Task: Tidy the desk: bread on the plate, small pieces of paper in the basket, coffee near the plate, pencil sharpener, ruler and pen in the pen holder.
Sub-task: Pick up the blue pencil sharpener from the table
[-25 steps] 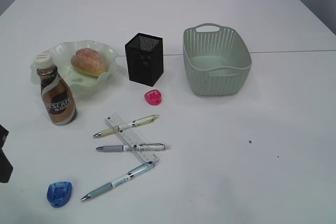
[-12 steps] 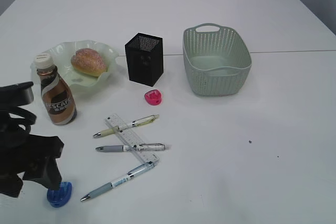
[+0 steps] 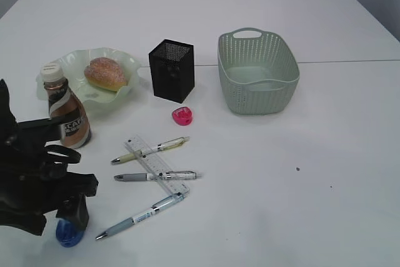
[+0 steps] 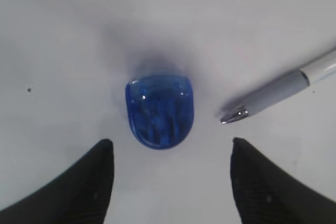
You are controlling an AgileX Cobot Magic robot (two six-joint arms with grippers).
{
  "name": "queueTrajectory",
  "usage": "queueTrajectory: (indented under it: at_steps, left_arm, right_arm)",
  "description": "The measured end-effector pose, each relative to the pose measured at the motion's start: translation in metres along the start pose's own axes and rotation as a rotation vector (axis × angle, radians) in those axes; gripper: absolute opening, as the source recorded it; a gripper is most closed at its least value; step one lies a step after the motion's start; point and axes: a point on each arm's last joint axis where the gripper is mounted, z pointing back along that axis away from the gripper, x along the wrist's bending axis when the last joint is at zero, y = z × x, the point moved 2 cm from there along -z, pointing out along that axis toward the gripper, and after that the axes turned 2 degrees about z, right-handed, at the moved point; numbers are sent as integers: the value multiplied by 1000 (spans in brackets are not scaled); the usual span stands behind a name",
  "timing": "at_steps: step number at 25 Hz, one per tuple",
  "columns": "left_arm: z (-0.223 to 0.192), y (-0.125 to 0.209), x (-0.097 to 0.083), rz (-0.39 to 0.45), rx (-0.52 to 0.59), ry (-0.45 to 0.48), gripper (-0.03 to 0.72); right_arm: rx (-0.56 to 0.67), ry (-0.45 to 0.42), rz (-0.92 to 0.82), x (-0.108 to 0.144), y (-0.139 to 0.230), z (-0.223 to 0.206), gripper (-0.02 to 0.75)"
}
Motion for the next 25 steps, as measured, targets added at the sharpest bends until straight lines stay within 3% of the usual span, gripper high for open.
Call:
queueTrajectory:
  at_steps: [8,25]
  left_arm:
    - [-3,-18,-7,-42,-35,-19,508]
    - [-23,-17,-1,-59,40,-84,508]
  right_arm:
    - [1,-8,3,1,0,0,491]
    - [1,-10,7,1,0,0,491]
